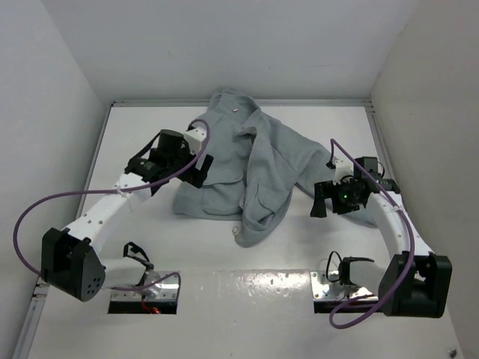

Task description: Zip up the jacket

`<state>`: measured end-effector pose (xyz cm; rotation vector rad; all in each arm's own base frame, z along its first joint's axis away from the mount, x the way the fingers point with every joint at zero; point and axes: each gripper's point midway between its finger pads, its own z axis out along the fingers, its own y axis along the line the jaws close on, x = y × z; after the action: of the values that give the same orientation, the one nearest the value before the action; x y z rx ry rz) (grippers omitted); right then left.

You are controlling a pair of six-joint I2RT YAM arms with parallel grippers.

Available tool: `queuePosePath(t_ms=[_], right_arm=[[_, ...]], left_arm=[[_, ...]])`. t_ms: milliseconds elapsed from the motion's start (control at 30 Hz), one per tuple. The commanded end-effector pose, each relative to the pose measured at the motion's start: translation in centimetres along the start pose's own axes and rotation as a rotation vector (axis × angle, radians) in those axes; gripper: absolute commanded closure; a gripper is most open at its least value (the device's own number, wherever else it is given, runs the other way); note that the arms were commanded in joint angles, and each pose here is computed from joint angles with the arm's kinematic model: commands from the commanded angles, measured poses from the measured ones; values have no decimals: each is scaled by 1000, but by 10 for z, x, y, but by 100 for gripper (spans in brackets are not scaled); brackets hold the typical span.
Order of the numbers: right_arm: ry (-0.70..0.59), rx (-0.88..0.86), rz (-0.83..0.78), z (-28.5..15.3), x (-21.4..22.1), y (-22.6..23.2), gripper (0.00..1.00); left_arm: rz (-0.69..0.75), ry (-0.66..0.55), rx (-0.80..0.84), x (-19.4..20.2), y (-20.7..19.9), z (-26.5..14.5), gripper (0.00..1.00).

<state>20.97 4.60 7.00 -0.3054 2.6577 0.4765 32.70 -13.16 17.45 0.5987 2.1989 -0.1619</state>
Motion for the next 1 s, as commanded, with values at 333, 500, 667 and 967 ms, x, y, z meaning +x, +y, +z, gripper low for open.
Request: queuePosePath(t_ms=[333, 500, 667, 967], right_arm=[[-112, -321, -8, -19, -45, 67, 6], [-56, -261, -101, 3, -53, 96, 18], [-14, -159, -235, 32, -64, 128, 14], [22, 138, -525, 67, -94, 182, 14]], left_arm=[[-65, 9, 849, -8, -127, 16, 21], [-41, -21, 613, 1, -109, 27, 18], [-145, -59, 353, -5, -67, 29, 13], [-309, -139, -50, -11, 19, 9, 7]])
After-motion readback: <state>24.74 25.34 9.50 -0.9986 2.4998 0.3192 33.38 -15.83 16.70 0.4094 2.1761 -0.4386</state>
